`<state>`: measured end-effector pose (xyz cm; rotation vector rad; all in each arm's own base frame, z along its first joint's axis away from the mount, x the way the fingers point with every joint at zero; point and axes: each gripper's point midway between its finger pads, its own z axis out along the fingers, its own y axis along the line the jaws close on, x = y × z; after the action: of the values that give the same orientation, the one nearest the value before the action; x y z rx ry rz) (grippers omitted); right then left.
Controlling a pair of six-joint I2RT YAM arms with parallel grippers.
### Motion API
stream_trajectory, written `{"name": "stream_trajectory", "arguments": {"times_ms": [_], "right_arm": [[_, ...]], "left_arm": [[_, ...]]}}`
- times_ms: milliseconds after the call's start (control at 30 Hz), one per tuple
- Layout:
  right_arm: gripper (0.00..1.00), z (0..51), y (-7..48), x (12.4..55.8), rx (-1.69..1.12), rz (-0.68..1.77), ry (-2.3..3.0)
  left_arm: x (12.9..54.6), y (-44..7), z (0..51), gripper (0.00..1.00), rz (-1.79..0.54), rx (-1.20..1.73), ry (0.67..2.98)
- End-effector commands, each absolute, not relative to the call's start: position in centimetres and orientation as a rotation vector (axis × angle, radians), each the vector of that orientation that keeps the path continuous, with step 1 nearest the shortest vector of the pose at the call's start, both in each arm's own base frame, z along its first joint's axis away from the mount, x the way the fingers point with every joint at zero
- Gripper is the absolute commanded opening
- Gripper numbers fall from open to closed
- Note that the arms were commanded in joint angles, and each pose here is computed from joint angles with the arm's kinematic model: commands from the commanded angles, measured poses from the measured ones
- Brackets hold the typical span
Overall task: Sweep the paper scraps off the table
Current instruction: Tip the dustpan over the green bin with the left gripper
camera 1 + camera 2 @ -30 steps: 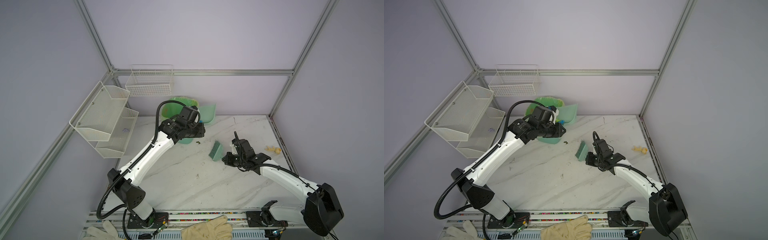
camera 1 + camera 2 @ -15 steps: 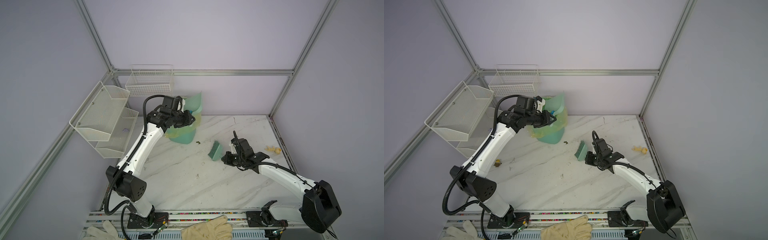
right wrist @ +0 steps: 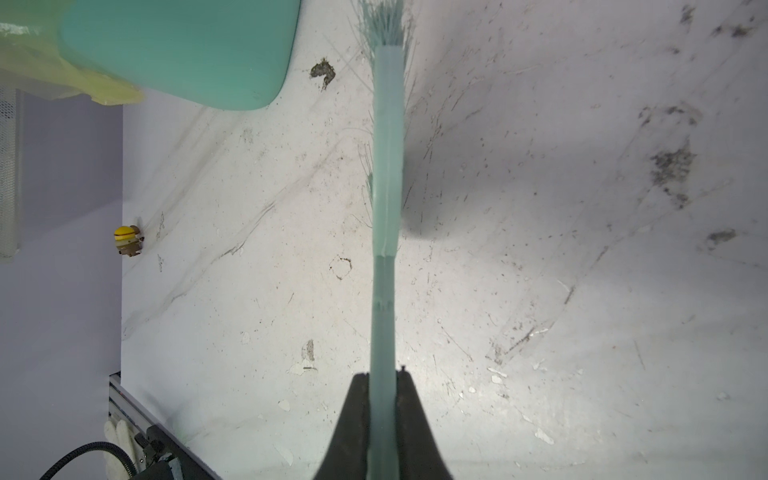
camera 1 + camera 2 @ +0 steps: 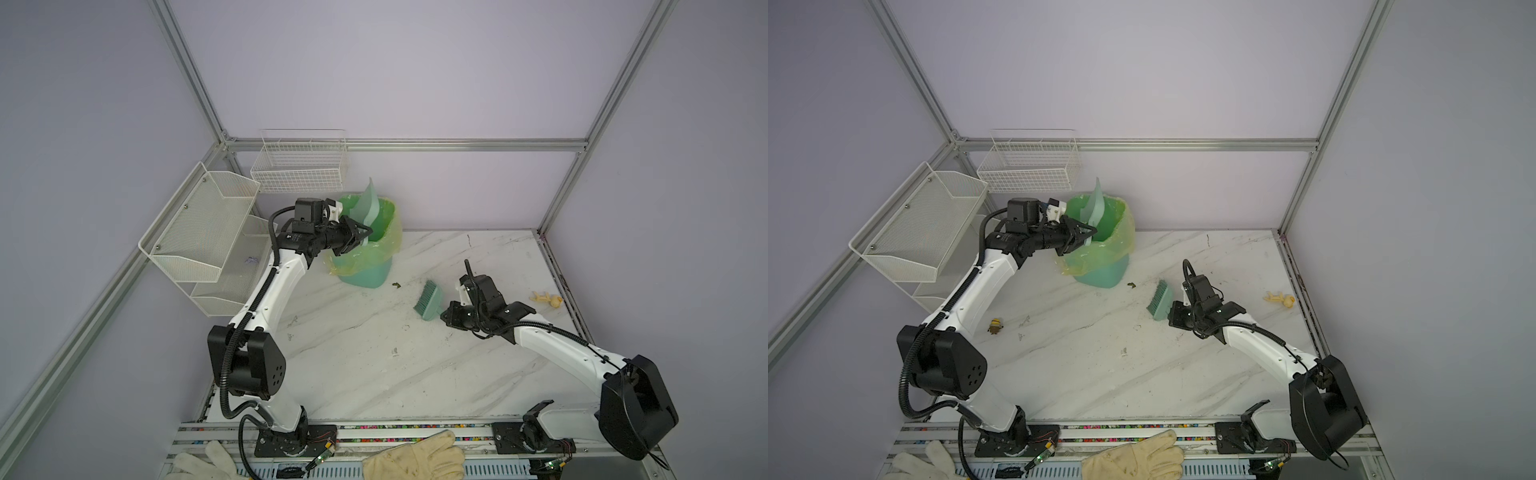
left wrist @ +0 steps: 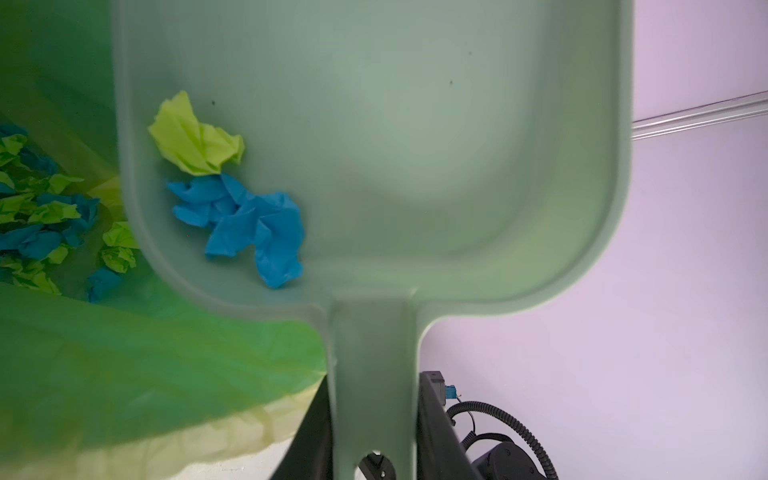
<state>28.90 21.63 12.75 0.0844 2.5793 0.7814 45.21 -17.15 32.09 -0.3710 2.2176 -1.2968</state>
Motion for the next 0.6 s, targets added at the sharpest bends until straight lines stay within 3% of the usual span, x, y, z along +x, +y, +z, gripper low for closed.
{"name": "stream_trajectory", "arguments": {"times_ms": [0, 267, 567], "right_arm": [[0.0, 14.2, 22.0, 29.8, 0.074, 0.805, 2.532], [0.0, 14.1, 22.2, 29.9, 0.075, 0.817, 2.532], [0.0, 14.5, 22.2, 29.8, 0.073, 0.829, 2.523]], "left_arm": [[44.2, -17.7, 35.4, 0.0, -1.476, -0.301, 2.097], [44.0, -16.8, 36.4, 0.0, -1.77, -0.399, 1.922], [43.3, -16.3, 37.9, 0.0, -1.902, -0.422, 1.82]]}}
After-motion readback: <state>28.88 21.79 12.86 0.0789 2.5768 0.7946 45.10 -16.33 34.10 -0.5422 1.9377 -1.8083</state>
